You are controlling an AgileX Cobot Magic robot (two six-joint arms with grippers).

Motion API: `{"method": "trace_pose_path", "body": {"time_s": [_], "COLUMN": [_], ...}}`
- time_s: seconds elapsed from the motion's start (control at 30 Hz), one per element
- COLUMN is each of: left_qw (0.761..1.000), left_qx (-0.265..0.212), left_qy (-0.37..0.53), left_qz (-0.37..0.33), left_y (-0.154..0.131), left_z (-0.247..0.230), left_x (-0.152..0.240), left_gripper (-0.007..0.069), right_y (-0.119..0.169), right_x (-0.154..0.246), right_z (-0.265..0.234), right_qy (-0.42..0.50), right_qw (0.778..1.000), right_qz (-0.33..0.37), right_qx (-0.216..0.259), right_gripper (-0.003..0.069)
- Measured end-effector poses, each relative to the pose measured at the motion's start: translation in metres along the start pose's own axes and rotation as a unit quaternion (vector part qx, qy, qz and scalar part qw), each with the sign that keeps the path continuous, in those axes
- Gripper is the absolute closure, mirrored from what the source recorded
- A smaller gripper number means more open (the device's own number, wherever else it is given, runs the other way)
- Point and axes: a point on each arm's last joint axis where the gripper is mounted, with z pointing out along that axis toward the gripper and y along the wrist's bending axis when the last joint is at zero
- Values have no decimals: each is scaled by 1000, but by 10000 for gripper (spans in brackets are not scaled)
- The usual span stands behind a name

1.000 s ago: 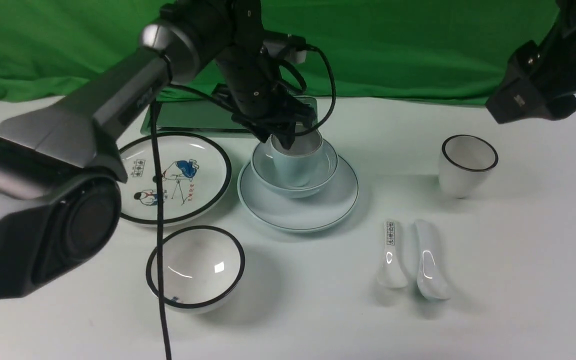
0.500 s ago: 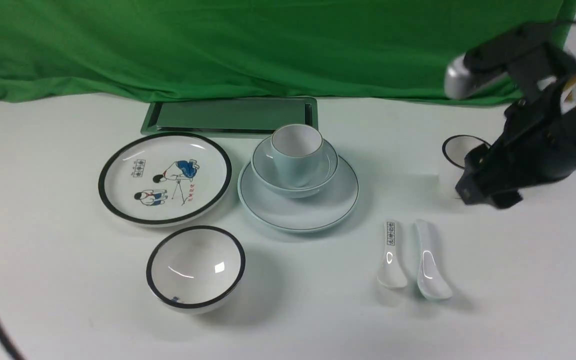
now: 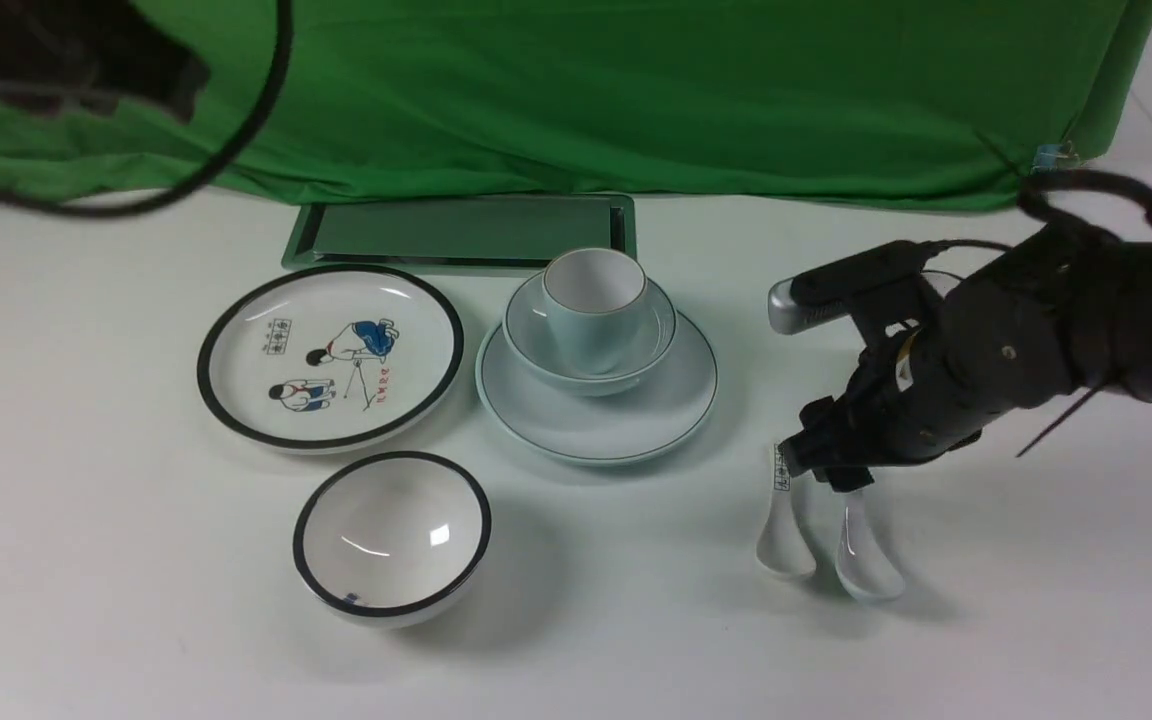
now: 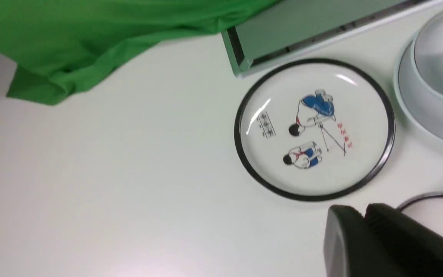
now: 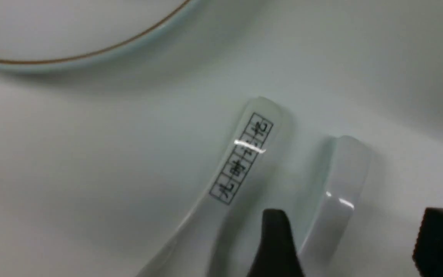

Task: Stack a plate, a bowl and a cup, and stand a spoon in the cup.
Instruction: Use the right arm to grab a blue soup spoon, then use the right arm to put the blue soup spoon into the blue teacup in the middle

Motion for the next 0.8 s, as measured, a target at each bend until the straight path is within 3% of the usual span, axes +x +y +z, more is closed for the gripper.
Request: {"method": "trace_pose_path", "body": {"time_s": [0.23,0.33,0.43,0.5,0.7,0.73,0.8], "left_qw": [999,999,999,999,996,994,993], "left_qx": [24,27,29,30,33,36,38], "left_qy": [-11,-9,-14,-24,-78,-97,-112], "left_qz": [-19,-21,-22,-22,-24,-27,-29], "left_y": [-12,-15,-16,-17,-17,-17,-17], "left_z": [-1,0,0,1,0,-1,-1], "left_x": [59,73,77,76,66,63,60], "left_gripper": [631,631,631,631,631,631,631], "right_y": [0,0,-1,-2,0,7,15], "right_x": [-1,-3,-5,-10,-58,-78,-92], "right_z": [32,33,31,25,-35,-62,-80], "right_qy": [28,26,27,19,-142,-236,-313], "right_qw": [1000,1000,1000,1000,989,971,948], "right_qz": [11,12,11,12,25,32,29], "right_qx": [5,4,6,7,-13,-36,-57], "right_gripper": [189,313,501,491,487,487,487]}}
